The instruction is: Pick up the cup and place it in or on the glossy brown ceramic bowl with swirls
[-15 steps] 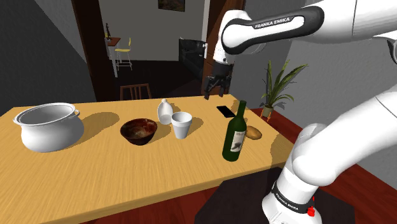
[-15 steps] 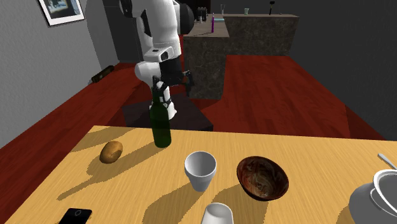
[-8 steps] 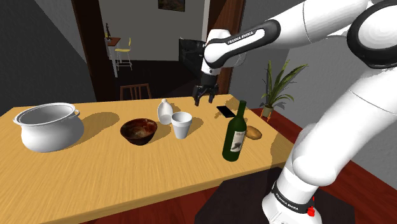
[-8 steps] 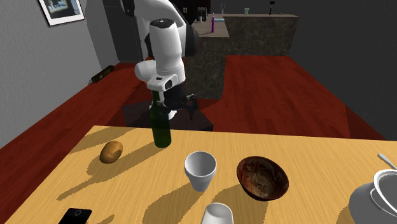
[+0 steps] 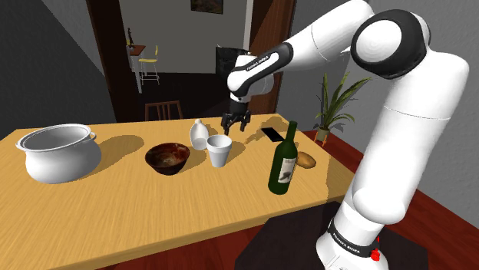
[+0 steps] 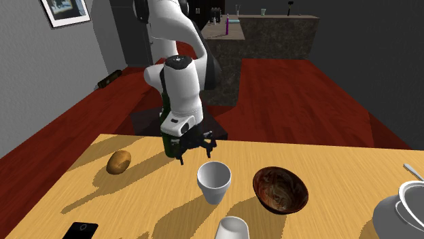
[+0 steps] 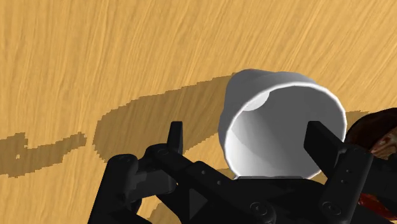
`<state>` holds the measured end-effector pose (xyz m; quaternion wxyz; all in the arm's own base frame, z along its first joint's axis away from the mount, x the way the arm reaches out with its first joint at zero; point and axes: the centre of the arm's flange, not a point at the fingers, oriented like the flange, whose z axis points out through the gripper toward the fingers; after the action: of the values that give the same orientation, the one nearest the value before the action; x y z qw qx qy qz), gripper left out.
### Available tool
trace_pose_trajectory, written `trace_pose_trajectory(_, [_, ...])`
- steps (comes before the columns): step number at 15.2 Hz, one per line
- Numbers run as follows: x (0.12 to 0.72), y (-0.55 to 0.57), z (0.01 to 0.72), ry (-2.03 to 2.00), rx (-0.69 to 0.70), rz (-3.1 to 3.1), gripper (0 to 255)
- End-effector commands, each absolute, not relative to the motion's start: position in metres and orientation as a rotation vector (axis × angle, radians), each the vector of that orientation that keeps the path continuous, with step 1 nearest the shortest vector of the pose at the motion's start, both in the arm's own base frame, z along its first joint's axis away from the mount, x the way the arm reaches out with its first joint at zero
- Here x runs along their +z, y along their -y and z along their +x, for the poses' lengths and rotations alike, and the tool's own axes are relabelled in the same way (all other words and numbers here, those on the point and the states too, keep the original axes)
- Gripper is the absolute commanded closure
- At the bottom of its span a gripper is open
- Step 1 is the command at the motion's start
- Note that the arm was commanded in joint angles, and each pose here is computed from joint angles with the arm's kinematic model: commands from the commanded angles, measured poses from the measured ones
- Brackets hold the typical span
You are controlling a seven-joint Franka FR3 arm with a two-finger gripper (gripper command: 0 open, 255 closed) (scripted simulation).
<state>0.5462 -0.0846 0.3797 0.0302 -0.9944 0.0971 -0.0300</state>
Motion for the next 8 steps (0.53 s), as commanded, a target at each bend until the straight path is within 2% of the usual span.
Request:
trace_pose_trajectory(1, [0.359,0.09,0.564,-0.299,-0.086,-3.066,0])
trace_pose_trajectory(8, [0.317,0.092,0.582,-0.3,-0.081,-3.067,0])
